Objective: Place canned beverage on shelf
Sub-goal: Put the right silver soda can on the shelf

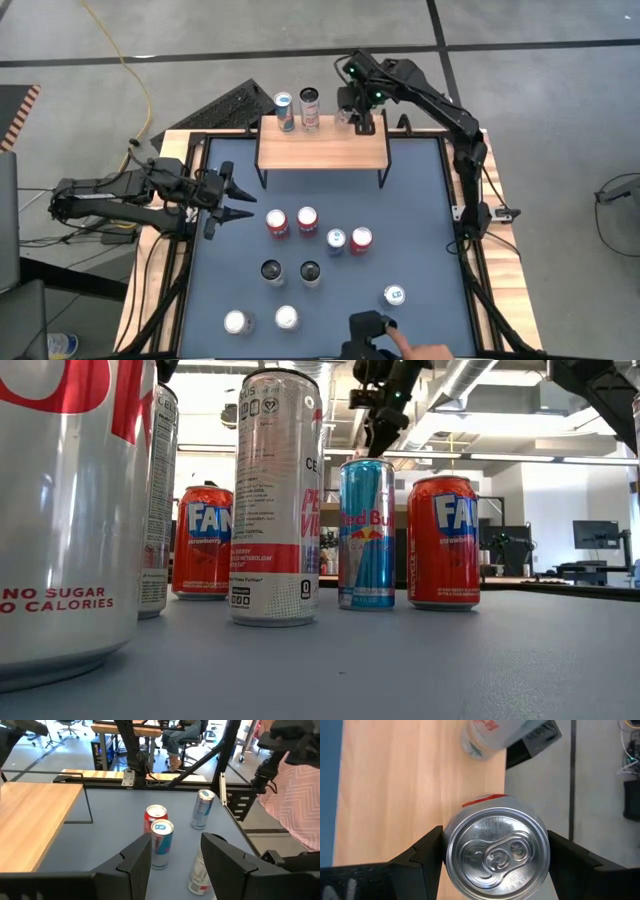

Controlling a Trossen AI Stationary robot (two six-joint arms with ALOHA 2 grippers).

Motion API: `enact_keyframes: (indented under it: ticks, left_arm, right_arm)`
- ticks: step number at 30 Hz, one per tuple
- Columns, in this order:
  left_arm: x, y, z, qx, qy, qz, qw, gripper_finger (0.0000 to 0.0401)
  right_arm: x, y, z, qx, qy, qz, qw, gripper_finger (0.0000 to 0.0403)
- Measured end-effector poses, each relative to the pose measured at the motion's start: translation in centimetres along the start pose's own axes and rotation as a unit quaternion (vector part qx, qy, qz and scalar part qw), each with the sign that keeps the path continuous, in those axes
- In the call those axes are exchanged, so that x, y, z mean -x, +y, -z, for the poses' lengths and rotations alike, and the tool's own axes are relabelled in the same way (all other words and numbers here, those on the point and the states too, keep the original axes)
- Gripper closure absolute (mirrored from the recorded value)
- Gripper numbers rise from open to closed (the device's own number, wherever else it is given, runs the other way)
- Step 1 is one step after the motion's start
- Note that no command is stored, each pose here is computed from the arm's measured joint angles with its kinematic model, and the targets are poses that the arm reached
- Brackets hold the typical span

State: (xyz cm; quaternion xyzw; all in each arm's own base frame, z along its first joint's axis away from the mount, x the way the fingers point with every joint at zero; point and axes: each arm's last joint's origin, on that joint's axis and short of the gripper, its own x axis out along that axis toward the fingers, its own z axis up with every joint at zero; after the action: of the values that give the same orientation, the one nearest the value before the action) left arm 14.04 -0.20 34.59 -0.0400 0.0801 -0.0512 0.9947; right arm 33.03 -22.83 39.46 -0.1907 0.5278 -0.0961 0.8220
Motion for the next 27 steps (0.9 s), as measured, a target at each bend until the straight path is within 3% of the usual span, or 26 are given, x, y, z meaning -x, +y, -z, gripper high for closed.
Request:
enact_keyframes:
  ticks: [8,27]
  left_arm:
    - [0.00,0.08,-0.01,-0.011,-0.001,-0.014,1.000,0.0241]
    - [0.00,0.08,0.01,-0.012,0.000,-0.014,1.000,0.0241]
  right_arm:
    - [0.00,0.20,0.17,0.000,-0.010,-0.031,0.999,0.0129]
    - [0.00,0.11,0.26,-0.011,-0.020,-0.042,0.999,0.0129]
